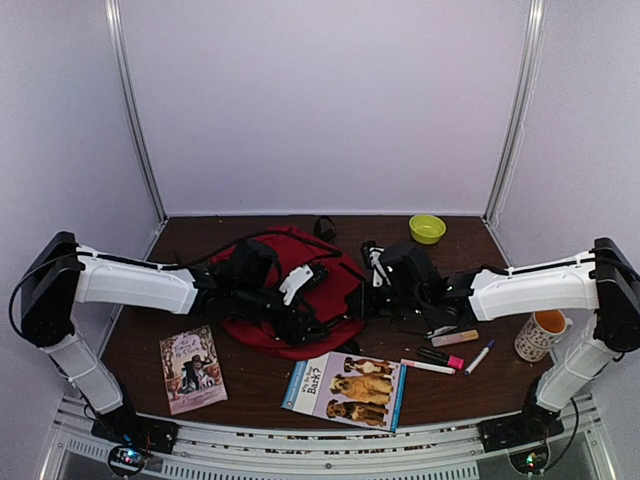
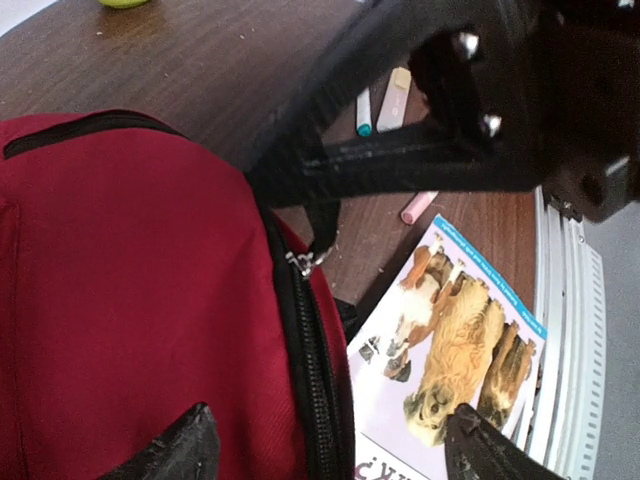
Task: Pack the student bag
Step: Zip the student bag into the largest pocket of the bag.
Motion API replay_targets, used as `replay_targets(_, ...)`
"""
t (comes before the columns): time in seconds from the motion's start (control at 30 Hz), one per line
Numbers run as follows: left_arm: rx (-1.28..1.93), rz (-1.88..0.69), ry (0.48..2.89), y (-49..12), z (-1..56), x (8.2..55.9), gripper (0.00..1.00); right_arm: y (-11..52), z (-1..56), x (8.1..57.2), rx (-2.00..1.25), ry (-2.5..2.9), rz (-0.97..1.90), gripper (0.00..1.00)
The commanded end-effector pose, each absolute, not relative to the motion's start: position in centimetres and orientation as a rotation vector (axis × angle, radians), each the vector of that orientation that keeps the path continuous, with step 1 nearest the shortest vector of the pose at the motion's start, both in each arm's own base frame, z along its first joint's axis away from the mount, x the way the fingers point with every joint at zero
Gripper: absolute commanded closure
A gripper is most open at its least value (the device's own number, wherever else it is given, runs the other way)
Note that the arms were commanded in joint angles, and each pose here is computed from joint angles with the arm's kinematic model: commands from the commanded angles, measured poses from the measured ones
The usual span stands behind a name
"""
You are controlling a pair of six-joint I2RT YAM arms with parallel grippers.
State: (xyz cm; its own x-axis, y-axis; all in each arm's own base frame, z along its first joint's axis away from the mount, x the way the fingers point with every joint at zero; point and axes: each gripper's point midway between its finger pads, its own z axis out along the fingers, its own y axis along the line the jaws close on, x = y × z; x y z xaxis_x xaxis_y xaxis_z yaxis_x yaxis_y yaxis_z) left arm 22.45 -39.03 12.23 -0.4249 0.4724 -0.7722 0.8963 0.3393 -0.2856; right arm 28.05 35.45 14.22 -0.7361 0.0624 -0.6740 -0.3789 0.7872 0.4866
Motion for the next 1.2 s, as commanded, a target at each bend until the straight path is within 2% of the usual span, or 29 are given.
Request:
replay_targets(0.0,1.273,-0.990,1.992,-40.9,12.1,22.3,0.22,34.1,15.8,29.1,-0.163,2.224,0.828,1.00)
replay_targets(0.07,1.268,-0.933,2.016,-41.0,11.2,23.0,0.31,34.0,15.9,29.1,-0.160,2.219,0.837,1.00)
replay_targets(0.1,1.261,-0.910,2.024,-41.0,10.9,23.3,0.40,34.0,16.0,29.1,-0.164,2.218,0.840,1.00)
replay_targets(0.13,1.249,-0.885,2.033,-40.9,10.6,23.7,0.50,33.9,15.9,29.0,-0.165,2.219,0.840,1.00)
replay_targets(0.17,1.239,-0.866,2.038,-40.8,10.4,24.0,0.65,33.8,15.9,29.0,-0.165,2.220,0.840,1.00)
replay_targets(0.2,1.229,-0.849,2.040,-40.7,10.4,24.2,0.74,33.6,15.8,29.0,-0.160,2.221,0.837,1.00)
replay_targets(0.23,1.221,-0.836,2.044,-40.6,10.3,24.3,0.88,33.4,15.8,29.1,-0.154,2.220,0.834,1.00)
replay_targets(0.27,1.213,-0.827,2.042,-40.4,10.4,24.4,0.98,33.1,15.6,29.2,-0.145,2.221,0.831,1.00)
replay_targets(0.3,1.206,-0.822,2.038,-40.2,10.5,24.4,1.00,32.7,15.4,29.4,-0.131,2.222,0.822,1.00)
replay_targets(0.73,1.113,-0.818,2.027,-36.2,12.6,22.2,1.00,27.9,13.1,36.0,0.083,2.219,0.790,1.00)
replay_targets(1.03,1.079,-0.855,2.026,-35.6,13.1,21.4,1.00,27.2,13.7,42.2,0.100,2.207,0.766,1.00)
replay_targets(1.17,1.067,-0.861,2.028,-35.7,13.1,21.6,1.00,27.5,13.7,42.6,0.053,2.229,0.761,1.00)
